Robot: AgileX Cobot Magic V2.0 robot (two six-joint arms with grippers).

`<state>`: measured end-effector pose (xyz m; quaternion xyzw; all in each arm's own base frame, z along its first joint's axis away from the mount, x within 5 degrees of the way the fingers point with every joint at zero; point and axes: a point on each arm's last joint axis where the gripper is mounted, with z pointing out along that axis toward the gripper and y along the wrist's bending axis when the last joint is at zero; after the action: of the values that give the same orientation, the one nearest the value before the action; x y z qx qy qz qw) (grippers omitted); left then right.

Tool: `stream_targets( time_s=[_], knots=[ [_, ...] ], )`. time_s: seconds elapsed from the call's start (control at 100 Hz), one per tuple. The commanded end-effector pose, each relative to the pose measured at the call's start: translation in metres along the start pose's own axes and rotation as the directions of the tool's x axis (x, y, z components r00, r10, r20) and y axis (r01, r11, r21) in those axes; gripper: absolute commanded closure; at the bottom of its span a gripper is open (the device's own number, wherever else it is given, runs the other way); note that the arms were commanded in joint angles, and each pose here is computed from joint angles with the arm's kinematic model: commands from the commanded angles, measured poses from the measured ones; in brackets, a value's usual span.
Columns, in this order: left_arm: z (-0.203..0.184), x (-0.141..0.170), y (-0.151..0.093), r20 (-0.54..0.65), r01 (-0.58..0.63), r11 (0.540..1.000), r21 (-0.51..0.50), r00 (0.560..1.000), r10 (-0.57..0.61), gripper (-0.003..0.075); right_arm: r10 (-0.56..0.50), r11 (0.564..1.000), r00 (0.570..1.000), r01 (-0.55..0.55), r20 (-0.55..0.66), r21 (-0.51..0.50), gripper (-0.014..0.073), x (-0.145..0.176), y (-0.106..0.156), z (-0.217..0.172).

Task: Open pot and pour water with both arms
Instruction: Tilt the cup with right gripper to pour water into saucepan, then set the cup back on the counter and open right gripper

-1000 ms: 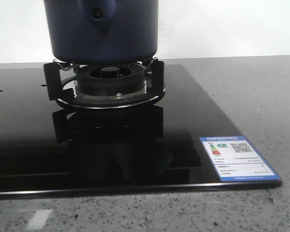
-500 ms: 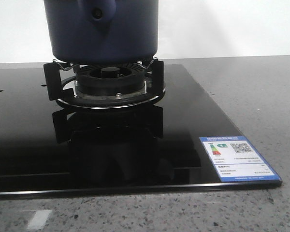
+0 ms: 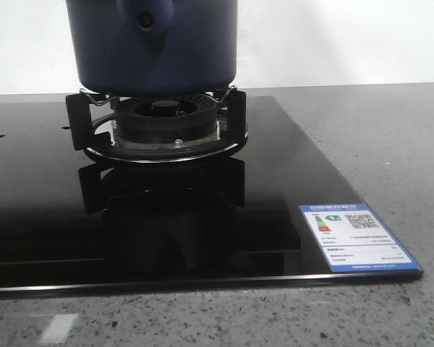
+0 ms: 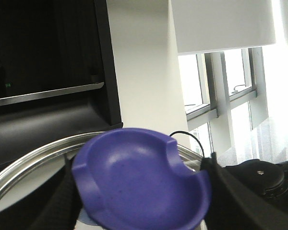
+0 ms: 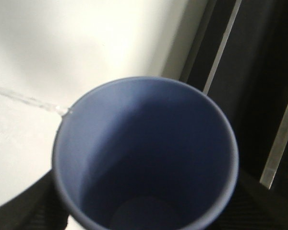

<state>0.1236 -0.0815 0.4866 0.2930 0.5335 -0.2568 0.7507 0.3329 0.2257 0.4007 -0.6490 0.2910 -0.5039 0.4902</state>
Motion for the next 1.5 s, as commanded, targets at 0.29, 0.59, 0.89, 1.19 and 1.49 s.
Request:
stream_targets(
  time_s=[0.29, 0.59, 0.89, 1.19, 1.49],
  knots=[
    [-0.004, -0.016, -0.003, 0.067, 0.034, 0.999, 0.0, 0.997, -0.034, 0.0391, 0.162, 0.985, 0.986, -0.16, -0.037, 0.06, 0.0305, 0.018, -0.026, -0.014],
    [-0.004, -0.016, -0.003, 0.067, 0.036, 0.999, 0.009, 0.997, -0.037, 0.0391, 0.773, 0.628, 0.622, -0.778, -0.126, 0.011, 0.0305, 0.013, -0.03, -0.034],
    [-0.004, -0.014, -0.004, 0.062, 0.068, 0.998, 0.016, 0.996, -0.069, 0.0391, 0.927, 0.251, 0.2, -0.96, -0.319, 0.127, 0.0305, 0.081, -0.028, -0.078],
    [-0.002, 0.004, -0.003, 0.013, 0.099, 0.995, 0.013, 0.995, -0.099, 0.0391, 0.96, -0.025, -0.083, -0.977, -0.268, 0.212, 0.0305, 0.126, 0.033, -0.143],
    [-0.001, 0.019, -0.006, -0.03, 0.124, 0.991, 0.052, 0.992, -0.123, 0.0395, 0.965, -0.101, -0.099, -0.995, -0.243, 0.003, 0.0305, 0.076, 0.122, -0.17]
  ],
)
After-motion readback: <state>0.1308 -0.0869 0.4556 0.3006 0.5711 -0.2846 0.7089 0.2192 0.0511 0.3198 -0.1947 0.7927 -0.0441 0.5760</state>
